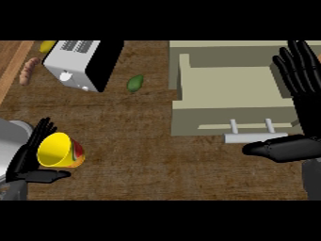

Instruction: Pick up the cup, place it into the drawer and close the drawer

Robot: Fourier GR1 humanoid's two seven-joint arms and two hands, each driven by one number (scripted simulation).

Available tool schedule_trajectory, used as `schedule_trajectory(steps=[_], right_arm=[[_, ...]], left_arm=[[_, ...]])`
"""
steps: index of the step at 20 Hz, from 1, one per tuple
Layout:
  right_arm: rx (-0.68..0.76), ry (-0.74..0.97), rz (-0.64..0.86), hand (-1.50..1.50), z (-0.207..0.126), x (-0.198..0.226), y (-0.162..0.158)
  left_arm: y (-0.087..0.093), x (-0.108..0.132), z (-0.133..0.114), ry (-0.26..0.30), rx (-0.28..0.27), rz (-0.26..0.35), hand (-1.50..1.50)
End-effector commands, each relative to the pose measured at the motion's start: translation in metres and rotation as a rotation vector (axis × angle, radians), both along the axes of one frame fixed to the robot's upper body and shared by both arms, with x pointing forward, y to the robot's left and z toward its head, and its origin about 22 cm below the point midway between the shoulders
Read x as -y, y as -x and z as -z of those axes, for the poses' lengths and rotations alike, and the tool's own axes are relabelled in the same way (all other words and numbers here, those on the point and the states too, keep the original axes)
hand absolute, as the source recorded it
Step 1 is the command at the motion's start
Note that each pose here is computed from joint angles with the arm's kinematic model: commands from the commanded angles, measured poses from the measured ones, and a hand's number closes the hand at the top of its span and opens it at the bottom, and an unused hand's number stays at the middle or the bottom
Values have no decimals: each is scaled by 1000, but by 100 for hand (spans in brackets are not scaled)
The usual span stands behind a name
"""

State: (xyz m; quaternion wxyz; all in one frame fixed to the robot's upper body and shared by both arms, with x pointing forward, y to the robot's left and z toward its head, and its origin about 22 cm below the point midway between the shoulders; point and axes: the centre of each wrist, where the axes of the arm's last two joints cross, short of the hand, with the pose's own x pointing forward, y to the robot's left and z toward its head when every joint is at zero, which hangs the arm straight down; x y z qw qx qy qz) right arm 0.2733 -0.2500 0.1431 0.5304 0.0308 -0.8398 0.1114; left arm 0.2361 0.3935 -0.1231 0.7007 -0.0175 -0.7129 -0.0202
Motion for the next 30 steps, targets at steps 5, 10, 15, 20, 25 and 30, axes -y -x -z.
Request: schedule_trajectory(steps=[5,10,15,20,25,30], right_arm=[[8,18,6,-150,-9,5,-3],[2,19,-11,-150,-21,0,-4],[-11,-6,6,-150,-11,18,-8],[-7,22,-13,-150,-12,16,-4],[-7,21,25,-150,-7,19,-7],[-3,30,-4,-150,-6,17,0]], left_arm=[[10,3,12,70,112,45,-150],[-1,18,14,80,97,72,-150],[-6,29,16,146,101,106,-150],[-24,47,12,264,108,200,150],[-32,46,4,43,307,48,150],[-45,58,-1,15,403,-75,150]])
